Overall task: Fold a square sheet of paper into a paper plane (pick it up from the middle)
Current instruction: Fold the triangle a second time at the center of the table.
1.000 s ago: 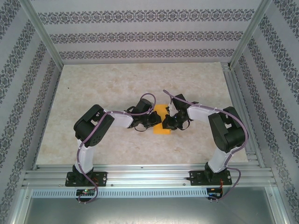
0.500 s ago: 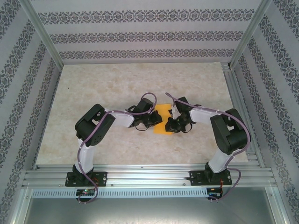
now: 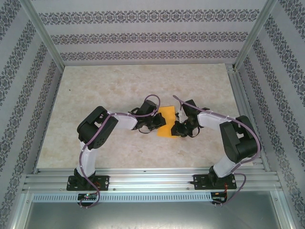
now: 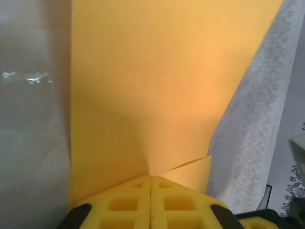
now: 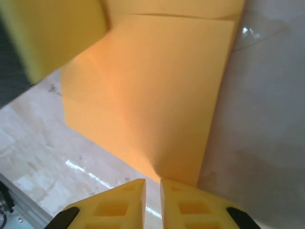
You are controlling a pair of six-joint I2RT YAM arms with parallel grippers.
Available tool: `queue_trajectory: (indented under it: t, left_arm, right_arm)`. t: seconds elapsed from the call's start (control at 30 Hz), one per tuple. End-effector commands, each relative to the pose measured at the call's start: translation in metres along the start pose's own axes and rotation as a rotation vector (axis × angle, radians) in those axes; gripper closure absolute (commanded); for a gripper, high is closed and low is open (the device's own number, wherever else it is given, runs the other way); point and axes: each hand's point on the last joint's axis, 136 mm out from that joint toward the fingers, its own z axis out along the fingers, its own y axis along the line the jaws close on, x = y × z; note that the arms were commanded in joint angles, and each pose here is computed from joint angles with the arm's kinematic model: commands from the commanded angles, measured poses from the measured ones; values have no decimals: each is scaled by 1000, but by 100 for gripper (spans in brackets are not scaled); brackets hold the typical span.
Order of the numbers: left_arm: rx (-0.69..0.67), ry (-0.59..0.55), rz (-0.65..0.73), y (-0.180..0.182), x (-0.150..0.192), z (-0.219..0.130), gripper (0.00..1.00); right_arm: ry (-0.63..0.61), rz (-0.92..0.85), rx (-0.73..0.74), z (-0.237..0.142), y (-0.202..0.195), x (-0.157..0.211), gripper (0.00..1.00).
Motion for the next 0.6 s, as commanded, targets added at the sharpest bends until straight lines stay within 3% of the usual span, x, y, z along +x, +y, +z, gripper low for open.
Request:
queue_trajectory:
  t: [0.0, 0.33, 0.57]
  left_arm:
    - [-152, -8, -16, 40, 4, 1, 90]
    - [-47, -66, 108, -26, -14, -35, 79]
    - [63, -41, 146, -59, -13, -42, 72]
  right_arm:
    - [-73, -15, -36, -25, 15, -9, 83]
    - [-138, 28, -7, -33, 2, -9, 78]
    - [-174, 28, 4, -38, 0, -8, 75]
